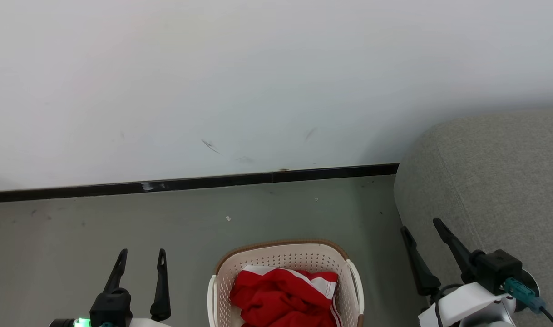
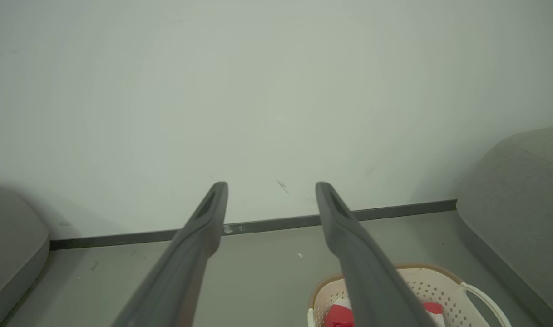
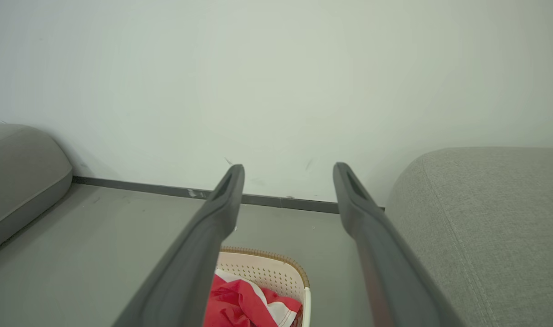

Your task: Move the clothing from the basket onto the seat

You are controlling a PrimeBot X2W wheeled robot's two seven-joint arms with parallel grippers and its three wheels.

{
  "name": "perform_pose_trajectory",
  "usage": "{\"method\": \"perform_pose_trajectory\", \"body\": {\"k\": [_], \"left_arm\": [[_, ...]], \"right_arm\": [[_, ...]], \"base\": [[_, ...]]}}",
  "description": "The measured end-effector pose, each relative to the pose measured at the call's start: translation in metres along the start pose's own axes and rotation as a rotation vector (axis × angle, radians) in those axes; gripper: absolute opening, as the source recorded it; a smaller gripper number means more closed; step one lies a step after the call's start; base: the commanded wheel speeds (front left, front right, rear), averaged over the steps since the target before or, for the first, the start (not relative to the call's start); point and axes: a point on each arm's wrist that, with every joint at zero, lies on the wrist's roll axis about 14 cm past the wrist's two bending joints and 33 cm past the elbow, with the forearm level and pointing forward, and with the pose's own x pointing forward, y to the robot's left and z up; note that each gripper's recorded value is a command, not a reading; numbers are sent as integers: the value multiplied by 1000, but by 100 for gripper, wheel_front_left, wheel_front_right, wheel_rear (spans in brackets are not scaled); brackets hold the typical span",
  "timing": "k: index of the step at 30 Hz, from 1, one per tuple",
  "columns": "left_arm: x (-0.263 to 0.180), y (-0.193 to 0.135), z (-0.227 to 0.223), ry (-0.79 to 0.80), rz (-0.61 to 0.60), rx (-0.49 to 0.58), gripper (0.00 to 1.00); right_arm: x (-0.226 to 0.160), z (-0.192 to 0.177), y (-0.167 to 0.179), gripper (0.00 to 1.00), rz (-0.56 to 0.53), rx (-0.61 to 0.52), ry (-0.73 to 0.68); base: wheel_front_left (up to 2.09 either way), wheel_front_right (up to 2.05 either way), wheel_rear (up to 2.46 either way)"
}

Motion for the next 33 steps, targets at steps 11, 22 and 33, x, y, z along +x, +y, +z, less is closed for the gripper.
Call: {"method": "perform_pose_trajectory", "body": {"k": [11,22,33], "left_arm": [[1,2,-5,14,5,2,100],[3,9,-19,56,-1,52,100],[11,-4,-43,122,-84,117,100]], "right_arm": [[1,-5,0,100,2,4,14],[4,-15,6,100,18,12,42],[7,-28,1,100,8,5,78]], "base": [[0,0,0],[0,0,0],[0,0,0]]}}
